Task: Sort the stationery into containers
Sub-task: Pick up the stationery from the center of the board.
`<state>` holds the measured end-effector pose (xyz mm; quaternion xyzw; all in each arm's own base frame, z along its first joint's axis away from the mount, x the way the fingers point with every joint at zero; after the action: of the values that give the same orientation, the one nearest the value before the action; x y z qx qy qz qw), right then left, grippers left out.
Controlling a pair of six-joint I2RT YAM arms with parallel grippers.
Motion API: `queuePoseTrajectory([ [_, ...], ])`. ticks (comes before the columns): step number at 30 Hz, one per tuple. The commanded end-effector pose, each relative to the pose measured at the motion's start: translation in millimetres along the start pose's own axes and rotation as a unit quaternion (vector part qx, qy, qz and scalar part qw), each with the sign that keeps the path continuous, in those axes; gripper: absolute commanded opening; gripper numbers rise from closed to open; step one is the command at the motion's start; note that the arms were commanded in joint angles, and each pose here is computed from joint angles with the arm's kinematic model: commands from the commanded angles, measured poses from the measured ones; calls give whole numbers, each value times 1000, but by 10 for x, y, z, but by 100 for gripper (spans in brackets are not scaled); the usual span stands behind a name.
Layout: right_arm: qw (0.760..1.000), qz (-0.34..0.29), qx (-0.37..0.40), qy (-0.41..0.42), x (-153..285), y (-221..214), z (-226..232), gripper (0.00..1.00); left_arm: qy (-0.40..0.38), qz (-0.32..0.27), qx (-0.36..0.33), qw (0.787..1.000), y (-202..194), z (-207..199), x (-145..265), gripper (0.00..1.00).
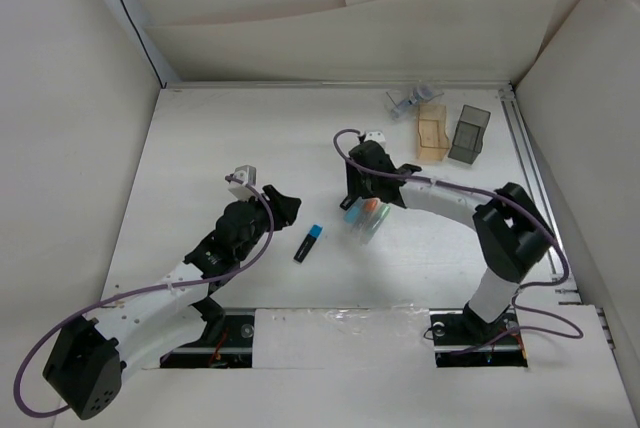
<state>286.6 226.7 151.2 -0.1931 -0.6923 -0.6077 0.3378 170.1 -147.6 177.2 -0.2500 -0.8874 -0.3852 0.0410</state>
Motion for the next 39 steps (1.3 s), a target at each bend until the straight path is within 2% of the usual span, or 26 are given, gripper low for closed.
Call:
queuePoseTrajectory([
  [1, 1000, -2, -22, -2, -216, 80, 22, 67, -26, -25, 2, 999, 149, -156, 13, 43],
  [4, 1000, -8, -18, 5, -302, 136, 71, 61, -26, -25, 2, 999, 149, -156, 13, 43],
  [20, 1000, 19, -12, -7, -675, 17, 124, 63, -29, -21, 2, 999, 143, -160, 15, 43],
  [25, 1000, 2, -12, -7, -681, 152, 154, 54, -29, -21, 2, 999, 143, -160, 15, 43],
  [28, 1000, 0, -13, -6, -720, 184, 177, 40, -33, -24, 3, 999, 156, -171, 28, 43],
  [29, 1000, 6, -12, -2, -744, 156, 186, 33, -33, -24, 3, 999, 156, -171, 28, 43],
  [33, 1000, -12, -24, 15, -722, 298, 244, 19, -33, -24, 3, 999, 156, -171, 28, 43],
  [39, 994, -78, -68, 34, -556, 768, 77, 15, -25, -18, 1, 1000, 128, -148, 1, 43],
])
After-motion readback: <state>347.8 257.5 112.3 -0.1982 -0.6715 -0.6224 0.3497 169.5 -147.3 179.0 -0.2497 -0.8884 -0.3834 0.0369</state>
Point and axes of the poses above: each gripper's point midway between its finger pads, its own x axis back along the fingers, its own z axis along the line the jaws close on, y = z × x, the point moved 10 cm from there along x, back along the fingers, and after that the axes turned 8 degrees about x, right-handed, at the moved point
